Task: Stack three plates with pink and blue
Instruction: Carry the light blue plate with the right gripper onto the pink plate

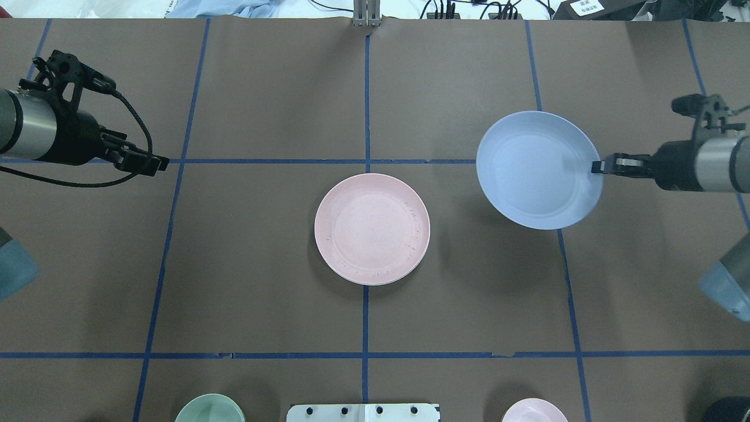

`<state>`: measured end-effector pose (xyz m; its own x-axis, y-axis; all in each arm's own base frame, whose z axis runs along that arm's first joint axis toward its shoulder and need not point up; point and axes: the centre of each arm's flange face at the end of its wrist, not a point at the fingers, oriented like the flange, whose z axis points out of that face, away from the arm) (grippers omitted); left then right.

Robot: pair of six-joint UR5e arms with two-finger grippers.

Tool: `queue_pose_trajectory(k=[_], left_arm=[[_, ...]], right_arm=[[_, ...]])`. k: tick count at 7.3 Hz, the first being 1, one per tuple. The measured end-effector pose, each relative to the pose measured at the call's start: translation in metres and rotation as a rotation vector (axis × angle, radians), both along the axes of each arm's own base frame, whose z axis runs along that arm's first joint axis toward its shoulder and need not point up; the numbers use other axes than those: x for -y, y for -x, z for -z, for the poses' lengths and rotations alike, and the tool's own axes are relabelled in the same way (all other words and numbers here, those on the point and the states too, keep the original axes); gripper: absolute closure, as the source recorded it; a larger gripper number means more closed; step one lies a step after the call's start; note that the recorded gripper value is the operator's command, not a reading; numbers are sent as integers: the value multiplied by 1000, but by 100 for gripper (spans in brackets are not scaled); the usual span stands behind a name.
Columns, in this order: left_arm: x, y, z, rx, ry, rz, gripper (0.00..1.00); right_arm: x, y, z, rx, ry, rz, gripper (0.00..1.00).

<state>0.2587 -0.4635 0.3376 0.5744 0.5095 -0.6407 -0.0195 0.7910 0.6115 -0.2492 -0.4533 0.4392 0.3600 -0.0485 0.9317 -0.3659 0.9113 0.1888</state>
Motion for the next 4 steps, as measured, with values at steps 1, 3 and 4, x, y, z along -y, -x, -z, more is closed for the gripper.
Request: queue_pose_trajectory(k=[1,3,4], left_arm=[[0,0,0,-1,0,0,0],[0,0,0,-1,0,0,0],[0,-1,-1,-1,0,0,0]], right_arm=[[9,33,43,48,7,18,100],[-2,106,120,58,66,29,100],[-21,145,150,12,100,24,100]])
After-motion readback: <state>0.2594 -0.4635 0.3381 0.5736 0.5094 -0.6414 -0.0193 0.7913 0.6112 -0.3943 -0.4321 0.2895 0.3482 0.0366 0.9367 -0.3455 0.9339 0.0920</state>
